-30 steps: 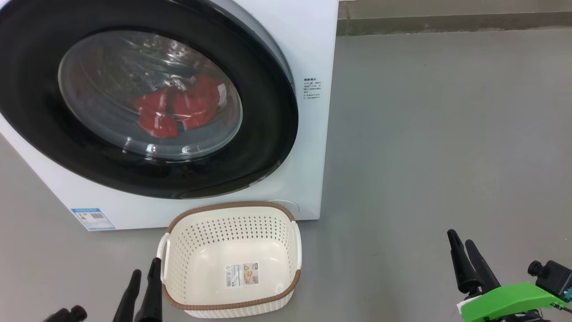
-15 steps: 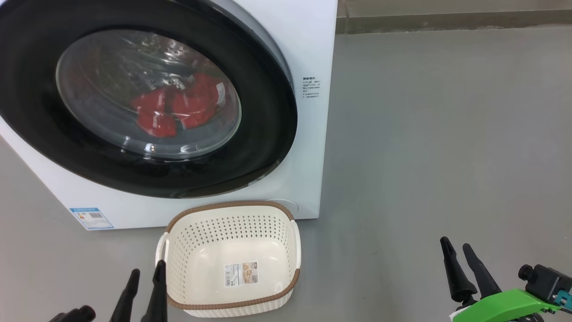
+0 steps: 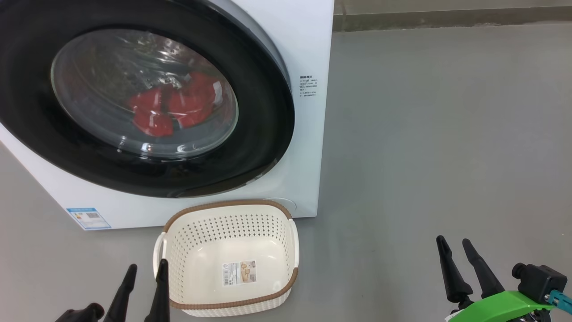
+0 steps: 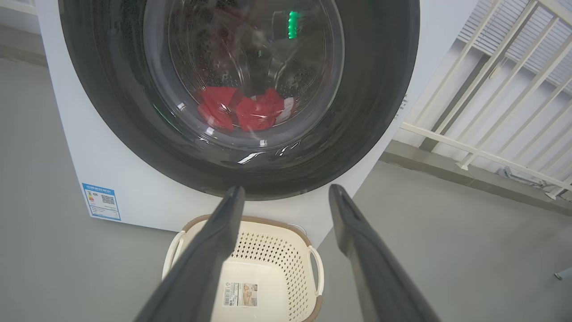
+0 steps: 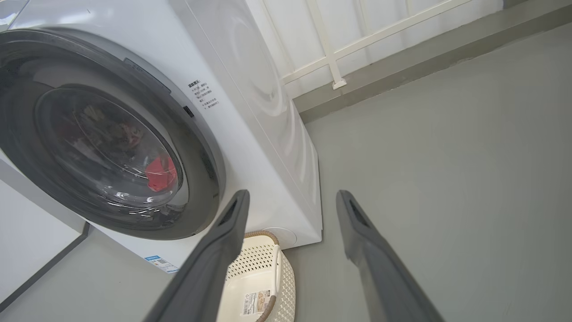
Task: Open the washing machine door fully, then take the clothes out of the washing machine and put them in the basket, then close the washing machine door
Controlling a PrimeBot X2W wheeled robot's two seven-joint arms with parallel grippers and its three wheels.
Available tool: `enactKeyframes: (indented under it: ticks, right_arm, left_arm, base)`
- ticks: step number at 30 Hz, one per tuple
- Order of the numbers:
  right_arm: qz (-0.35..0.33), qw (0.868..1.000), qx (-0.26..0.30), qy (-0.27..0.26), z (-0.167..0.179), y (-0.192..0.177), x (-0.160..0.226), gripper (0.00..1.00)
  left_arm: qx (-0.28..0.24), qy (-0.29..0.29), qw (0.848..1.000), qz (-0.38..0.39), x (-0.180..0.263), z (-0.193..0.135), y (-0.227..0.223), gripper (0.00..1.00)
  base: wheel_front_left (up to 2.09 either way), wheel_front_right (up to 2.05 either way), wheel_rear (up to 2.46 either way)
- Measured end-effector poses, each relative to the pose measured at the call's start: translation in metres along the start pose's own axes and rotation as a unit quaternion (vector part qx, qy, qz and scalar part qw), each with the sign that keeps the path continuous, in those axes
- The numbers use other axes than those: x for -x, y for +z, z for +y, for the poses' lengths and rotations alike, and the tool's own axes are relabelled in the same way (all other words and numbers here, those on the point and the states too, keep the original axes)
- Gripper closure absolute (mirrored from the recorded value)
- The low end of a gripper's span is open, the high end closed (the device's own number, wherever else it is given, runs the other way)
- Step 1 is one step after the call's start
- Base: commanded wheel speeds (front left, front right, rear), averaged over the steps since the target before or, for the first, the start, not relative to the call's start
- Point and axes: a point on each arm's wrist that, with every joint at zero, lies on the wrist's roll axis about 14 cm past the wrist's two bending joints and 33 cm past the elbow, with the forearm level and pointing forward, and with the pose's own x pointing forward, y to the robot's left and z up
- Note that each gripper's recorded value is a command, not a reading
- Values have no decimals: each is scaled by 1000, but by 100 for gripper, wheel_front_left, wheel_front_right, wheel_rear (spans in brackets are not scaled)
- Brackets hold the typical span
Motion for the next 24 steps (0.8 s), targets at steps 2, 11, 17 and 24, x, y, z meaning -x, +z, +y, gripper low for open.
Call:
enactKeyframes:
  ticks: [2, 11, 17, 24]
  right_arm:
    - [-3, 1000, 11, 2, 0, 1, 0, 0]
    - [-6, 998, 56, 5, -1, 0, 6, 0]
    - [-16, 996, 83, 10, 1, 5, 6, 0]
    - [-22, 993, 113, 1, -7, 7, 10, 0]
  left_arm:
    - [-11, -2, 1000, 0, 0, -1, 0, 0]
    - [-63, -14, 998, -13, -1, -5, 5, 0]
    - [-92, -15, 996, -7, 3, -2, 0, 0]
    - [-120, -15, 993, -11, 4, 0, 0, 0]
  base:
    - [0, 0, 0]
    - [0, 0, 0]
    - [0, 0, 0]
    - [0, 0, 0]
